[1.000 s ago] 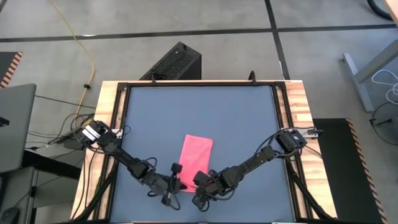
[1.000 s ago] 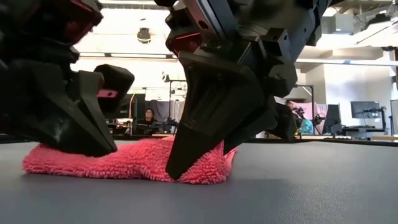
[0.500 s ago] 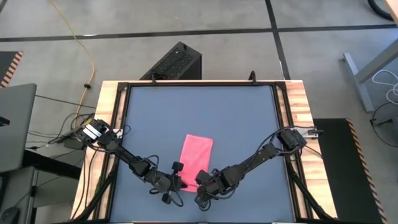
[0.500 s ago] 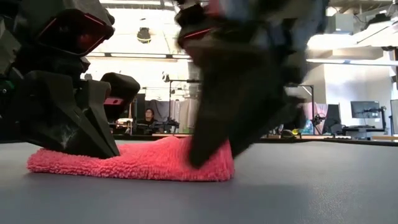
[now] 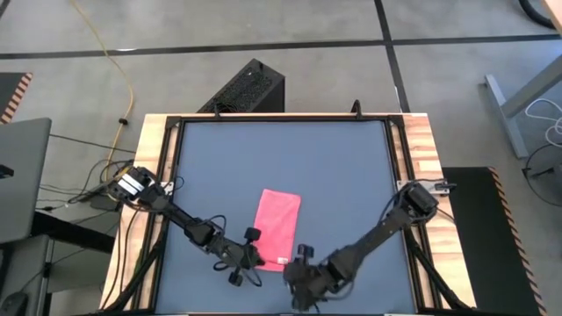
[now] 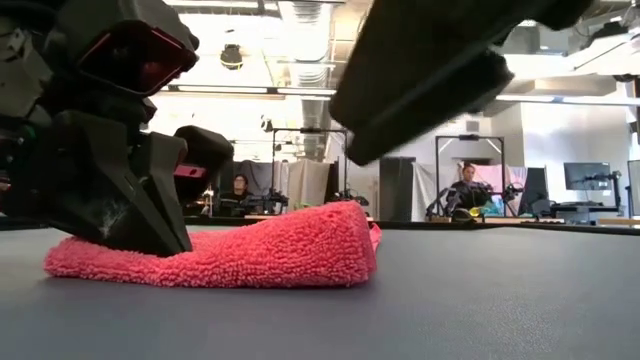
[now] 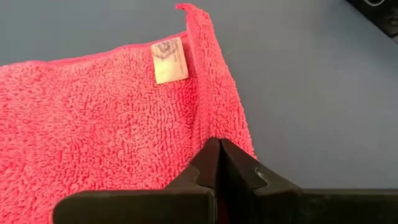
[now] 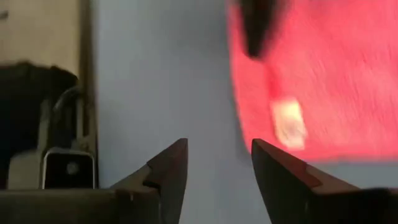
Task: Roll towel into tight, uniform cylinder
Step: Roll the red towel
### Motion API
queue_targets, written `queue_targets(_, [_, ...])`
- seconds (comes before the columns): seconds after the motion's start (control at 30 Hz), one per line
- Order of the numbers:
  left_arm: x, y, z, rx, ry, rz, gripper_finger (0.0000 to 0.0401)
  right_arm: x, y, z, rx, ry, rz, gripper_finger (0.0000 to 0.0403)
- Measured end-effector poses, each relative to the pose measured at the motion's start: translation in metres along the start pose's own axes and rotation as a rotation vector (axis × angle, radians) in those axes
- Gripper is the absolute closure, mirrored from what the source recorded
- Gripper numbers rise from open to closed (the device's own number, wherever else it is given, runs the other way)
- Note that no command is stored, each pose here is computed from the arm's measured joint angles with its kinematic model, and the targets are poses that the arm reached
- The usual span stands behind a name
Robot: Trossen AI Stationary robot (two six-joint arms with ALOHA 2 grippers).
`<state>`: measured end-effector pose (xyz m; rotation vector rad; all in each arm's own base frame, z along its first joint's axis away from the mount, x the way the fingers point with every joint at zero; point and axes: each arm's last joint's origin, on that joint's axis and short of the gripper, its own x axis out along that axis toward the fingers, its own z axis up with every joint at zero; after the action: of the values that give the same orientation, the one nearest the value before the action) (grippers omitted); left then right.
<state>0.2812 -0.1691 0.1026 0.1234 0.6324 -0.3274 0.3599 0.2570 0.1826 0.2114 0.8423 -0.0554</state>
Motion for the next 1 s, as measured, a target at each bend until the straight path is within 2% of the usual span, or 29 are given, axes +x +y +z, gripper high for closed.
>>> queue_targets(0.07, [0.001, 0.003, 0.0, -0.007, 0.003, -0.012, 0.0401, -0.004, 0.01, -0.007, -0.144, -0.055, -0.023, 0.0197])
queue_targets(0.2, [0.001, 0.007, 0.001, -0.018, 0.002, -0.024, 0.0401, -0.007, 0.024, -0.013, -0.317, -0.157, -0.069, 0.0201])
queue_targets(0.33, [0.002, 0.009, 0.001, -0.023, 0.002, -0.022, 0.0401, 0.008, 0.024, -0.023, -0.397, -0.138, -0.096, 0.0204])
queue_targets(0.53, [0.002, 0.01, 0.0, -0.022, 0.014, -0.022, 0.0401, 0.032, 0.009, -0.024, -0.405, -0.096, -0.157, 0.0206])
queue_targets(1.0, [0.002, 0.01, -0.002, -0.01, 0.033, -0.036, 0.0401, 0.046, -0.008, -0.021, -0.39, -0.034, -0.183, 0.0216])
